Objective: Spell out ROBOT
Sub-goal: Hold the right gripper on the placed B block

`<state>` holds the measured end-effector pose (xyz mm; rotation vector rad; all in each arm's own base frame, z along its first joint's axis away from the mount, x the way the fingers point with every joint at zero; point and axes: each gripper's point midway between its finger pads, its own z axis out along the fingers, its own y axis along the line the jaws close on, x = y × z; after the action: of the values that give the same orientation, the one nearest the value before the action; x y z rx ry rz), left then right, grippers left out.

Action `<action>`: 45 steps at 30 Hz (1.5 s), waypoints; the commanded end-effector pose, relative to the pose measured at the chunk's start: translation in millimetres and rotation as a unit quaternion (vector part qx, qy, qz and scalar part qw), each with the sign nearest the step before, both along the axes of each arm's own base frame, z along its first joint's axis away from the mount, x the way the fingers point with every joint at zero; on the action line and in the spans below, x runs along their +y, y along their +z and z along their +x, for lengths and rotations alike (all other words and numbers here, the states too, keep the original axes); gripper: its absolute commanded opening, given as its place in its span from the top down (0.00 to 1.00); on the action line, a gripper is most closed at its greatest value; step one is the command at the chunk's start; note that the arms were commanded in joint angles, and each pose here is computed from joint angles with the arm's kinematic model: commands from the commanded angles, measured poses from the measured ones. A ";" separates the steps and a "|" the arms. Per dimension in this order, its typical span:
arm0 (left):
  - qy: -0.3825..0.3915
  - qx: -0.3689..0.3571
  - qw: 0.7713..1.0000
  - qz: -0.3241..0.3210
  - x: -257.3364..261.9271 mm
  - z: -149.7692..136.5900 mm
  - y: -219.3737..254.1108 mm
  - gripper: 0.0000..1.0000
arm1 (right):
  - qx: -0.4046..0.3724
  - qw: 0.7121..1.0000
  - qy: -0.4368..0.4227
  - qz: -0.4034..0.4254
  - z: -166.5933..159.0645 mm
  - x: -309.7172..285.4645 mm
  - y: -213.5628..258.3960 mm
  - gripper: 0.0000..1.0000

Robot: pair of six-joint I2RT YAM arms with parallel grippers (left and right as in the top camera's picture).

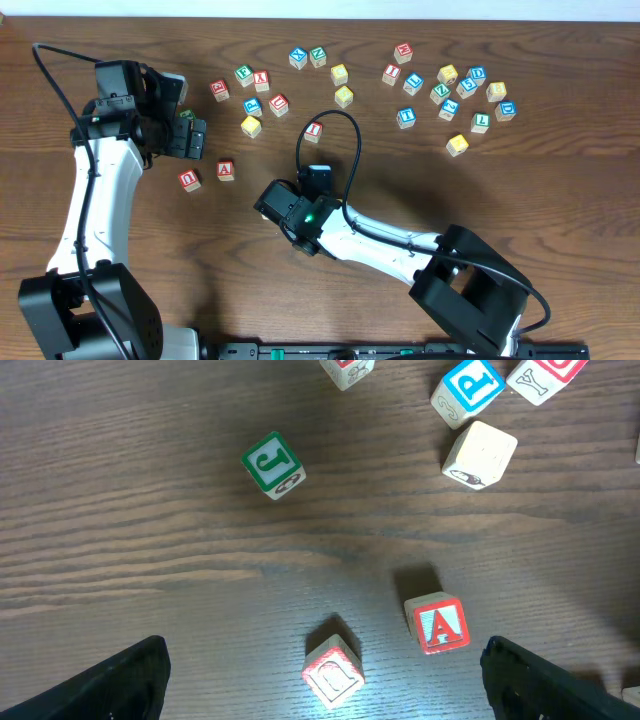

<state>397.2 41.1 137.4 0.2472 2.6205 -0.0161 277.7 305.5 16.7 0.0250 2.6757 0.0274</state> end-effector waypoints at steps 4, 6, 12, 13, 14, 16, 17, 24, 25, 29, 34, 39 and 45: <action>-0.006 -0.005 1.000 -0.003 -1.7 5.0 3.5 0.02 | -0.014 1.000 -0.006 -0.001 2.7 -2.8 7.4 0.54; -0.006 -0.005 1.000 -0.003 -1.7 5.0 3.5 0.02 | -0.014 1.000 -0.006 -0.001 2.7 -2.8 7.4 0.55; -0.006 -0.005 1.000 -0.003 -1.7 5.0 3.5 0.02 | -0.014 1.000 -0.006 -0.001 2.7 -2.8 7.6 0.57; -0.006 -0.005 1.000 -0.003 -1.7 5.0 3.5 0.02 | -0.014 1.000 -0.006 -0.001 2.7 -2.8 7.6 0.59; -0.006 -0.005 1.000 -0.003 -1.7 5.0 3.5 0.02 | -0.014 1.000 -0.006 -0.001 2.8 -2.7 7.7 0.59; -0.006 -0.005 1.000 -0.003 -1.7 5.0 3.5 0.03 | -0.014 1.000 -0.006 0.000 2.8 -2.7 8.0 0.59; -0.006 -0.005 1.000 -0.003 -1.7 5.0 3.5 0.02 | -0.014 1.000 -0.006 0.000 2.8 -2.7 8.0 0.59; -0.006 -0.005 1.000 -0.003 -1.7 5.0 3.5 0.02 | -0.015 1.000 -0.006 0.001 3.4 -2.0 9.0 0.56; -0.006 -0.005 1.000 -0.003 -1.7 5.0 3.5 0.02 | -0.016 1.000 -0.006 0.001 3.5 -1.8 9.5 0.56; -0.006 -0.005 1.000 -0.003 -1.7 5.0 3.5 0.02 | -0.021 1.000 -0.008 0.002 4.9 -2.0 14.2 0.56; -0.006 -0.005 1.000 -0.003 -1.7 5.0 3.5 0.02 | -0.023 1.000 -0.008 0.003 5.1 -2.5 16.8 0.59; -0.006 -0.005 1.000 -0.003 -1.7 5.0 3.5 0.03 | -0.027 1.000 -0.009 0.006 5.8 -2.5 21.4 0.60; -0.006 -0.005 1.000 -0.003 -1.7 5.0 3.5 0.02 | -0.029 1.000 -0.009 0.006 6.0 -3.1 23.4 0.59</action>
<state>397.2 41.0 137.4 0.2473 2.6204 -0.0166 278.9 302.4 24.1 0.0291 2.6604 0.0187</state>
